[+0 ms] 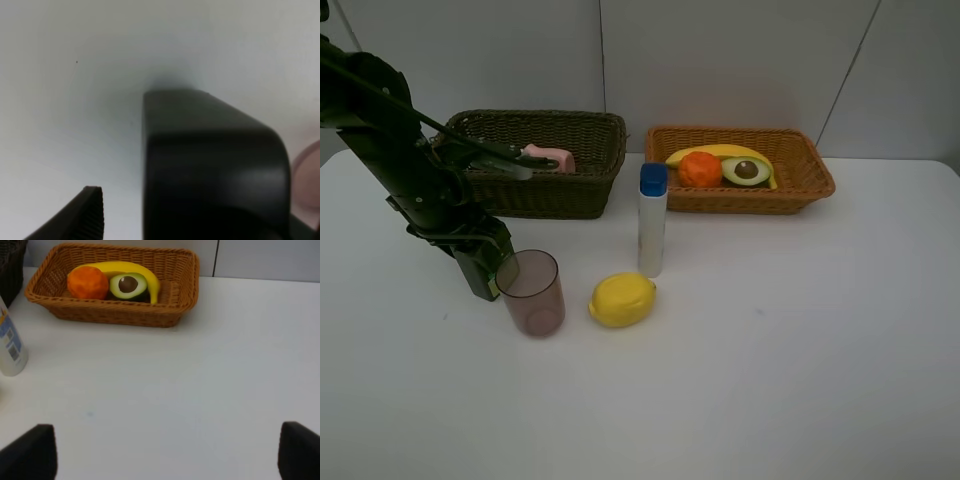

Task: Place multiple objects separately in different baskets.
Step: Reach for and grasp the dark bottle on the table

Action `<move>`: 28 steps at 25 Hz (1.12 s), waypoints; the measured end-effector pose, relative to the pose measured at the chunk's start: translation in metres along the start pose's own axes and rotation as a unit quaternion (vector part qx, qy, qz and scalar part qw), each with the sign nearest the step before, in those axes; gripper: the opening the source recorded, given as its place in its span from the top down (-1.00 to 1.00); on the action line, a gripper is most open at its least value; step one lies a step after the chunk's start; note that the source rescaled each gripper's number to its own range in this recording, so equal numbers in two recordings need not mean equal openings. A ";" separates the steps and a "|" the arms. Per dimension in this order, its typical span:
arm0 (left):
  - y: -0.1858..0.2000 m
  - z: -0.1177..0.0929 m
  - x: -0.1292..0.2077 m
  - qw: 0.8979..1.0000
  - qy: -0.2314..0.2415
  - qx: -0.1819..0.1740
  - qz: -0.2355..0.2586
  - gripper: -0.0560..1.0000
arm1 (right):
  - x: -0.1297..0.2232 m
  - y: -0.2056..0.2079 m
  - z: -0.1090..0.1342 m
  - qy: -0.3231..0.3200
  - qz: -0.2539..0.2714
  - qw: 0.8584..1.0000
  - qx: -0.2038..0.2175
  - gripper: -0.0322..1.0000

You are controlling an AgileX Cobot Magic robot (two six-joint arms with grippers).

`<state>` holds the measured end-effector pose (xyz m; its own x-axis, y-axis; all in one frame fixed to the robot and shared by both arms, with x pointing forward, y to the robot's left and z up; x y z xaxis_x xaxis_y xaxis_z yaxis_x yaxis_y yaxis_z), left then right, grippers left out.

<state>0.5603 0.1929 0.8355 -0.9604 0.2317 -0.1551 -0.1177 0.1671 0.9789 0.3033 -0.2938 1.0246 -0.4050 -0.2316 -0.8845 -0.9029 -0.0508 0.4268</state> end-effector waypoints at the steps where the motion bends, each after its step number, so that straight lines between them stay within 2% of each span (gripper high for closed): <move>1: 0.000 0.000 0.000 1.000 0.000 0.000 0.001 -0.54 | 0.000 0.000 0.000 0.000 0.000 1.000 0.000 -0.80; 28: 0.000 0.000 0.002 1.000 0.000 0.001 0.006 -0.54 | 0.000 0.000 0.000 0.000 0.000 1.000 0.000 -0.80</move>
<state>0.5583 0.1930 0.8353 -0.9619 0.2329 -0.1435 -0.1059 0.1667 0.9803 0.3033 -0.2938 1.0246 -0.4051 -0.2307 -0.8847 -0.9029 -0.0508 0.4268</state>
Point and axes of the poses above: a point on each arm's last joint axis where the gripper is mounted, y pointing back along that axis away from the gripper, z along the wrist's bending axis when the last joint is at zero, x = y × z, the point moved 8 cm from there along -y, pointing out along that axis toward the gripper, and after that the axes turned 7 degrees about y, right-handed, at the moved point
